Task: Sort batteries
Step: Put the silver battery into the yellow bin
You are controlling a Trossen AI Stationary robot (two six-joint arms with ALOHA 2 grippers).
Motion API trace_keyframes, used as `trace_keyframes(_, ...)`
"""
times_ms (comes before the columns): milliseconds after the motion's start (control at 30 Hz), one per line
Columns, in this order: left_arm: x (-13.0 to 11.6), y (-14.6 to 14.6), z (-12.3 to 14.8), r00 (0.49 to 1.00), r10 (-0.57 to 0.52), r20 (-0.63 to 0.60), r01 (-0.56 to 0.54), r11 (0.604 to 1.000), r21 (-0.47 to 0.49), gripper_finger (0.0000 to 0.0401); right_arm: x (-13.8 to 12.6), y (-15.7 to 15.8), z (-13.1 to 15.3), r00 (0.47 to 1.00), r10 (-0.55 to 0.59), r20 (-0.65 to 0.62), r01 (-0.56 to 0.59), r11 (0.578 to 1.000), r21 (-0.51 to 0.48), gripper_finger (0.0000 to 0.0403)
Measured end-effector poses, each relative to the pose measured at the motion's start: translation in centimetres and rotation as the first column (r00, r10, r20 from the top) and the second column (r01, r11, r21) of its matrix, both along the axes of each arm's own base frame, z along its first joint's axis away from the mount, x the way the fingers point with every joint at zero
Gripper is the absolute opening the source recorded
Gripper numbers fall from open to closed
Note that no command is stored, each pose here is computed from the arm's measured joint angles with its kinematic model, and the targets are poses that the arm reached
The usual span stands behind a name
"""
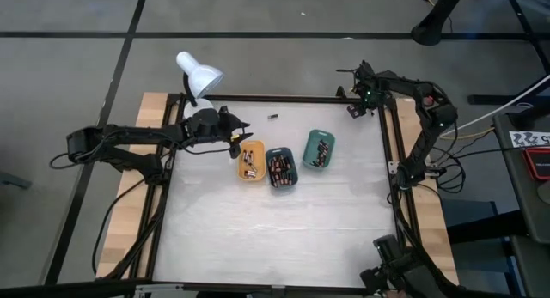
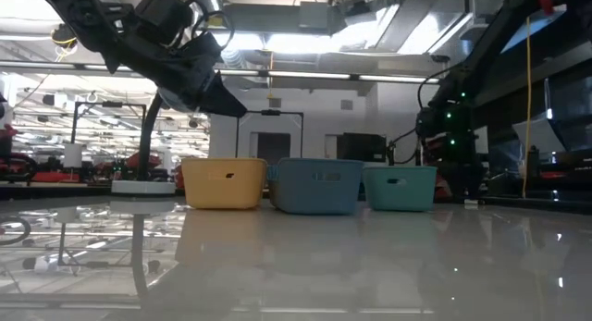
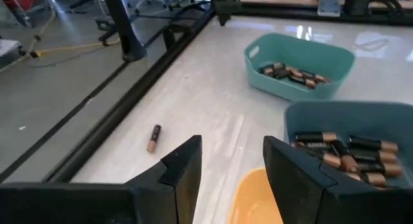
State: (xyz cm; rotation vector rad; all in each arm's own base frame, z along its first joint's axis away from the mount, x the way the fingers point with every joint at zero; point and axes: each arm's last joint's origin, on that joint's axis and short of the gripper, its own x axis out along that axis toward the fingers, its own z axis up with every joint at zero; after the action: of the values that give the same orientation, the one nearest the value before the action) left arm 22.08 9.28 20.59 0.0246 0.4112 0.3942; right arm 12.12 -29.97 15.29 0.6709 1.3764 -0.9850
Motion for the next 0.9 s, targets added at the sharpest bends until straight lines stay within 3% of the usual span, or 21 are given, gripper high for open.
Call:
trace_keyframes(267, 0.0, -0.4, -0.3, 0.999, -0.021, -0.034, 0.021, 1.0, -0.008, 0.0156, 0.0, -0.4, -0.4, 1.0, -0.013, 0.01, 0.012, 0.999, 0.036, 0.0211)
trace_keyframes(400, 0.0, -0.4, -0.3, 0.999, -0.02, -0.034, 0.02, 1.0, -0.009, 0.0156, -0.7, -1.0, -0.8, 0.994, -0.087, 0.062, 0.083, 0.994, 0.074, 0.0211)
trace_keyframes(500, 0.0, -0.5, -0.3, 0.999, -0.02, -0.037, 0.019, 1.0, -0.011, 0.0156, -0.6, -0.9, -1.0, 0.99, -0.082, 0.116, 0.069, 0.991, 0.112, 0.0201)
trace_keyframes(600, 0.0, -0.4, -0.3, 0.999, -0.022, -0.04, 0.022, 1.0, -0.006, 0.0156, -0.5, -0.5, -1.4, 0.992, -0.043, 0.118, 0.028, 0.991, 0.13, 0.0161)
trace_keyframes(800, 0.1, -0.4, -0.2, 0.999, -0.024, -0.025, 0.024, 1.0, 0.005, 0.0156, 0.7, 0.0, -1.6, 0.992, 0.043, 0.115, -0.057, 0.991, 0.122, 0.0025)
trace_keyframes(900, 0.1, -0.4, -0.2, 1.0, -0.022, -0.021, 0.022, 1.0, 0.003, 0.0156, 1.7, 0.2, -1.2, 0.992, 0.098, 0.08, -0.106, 0.99, 0.095, 0.0025)
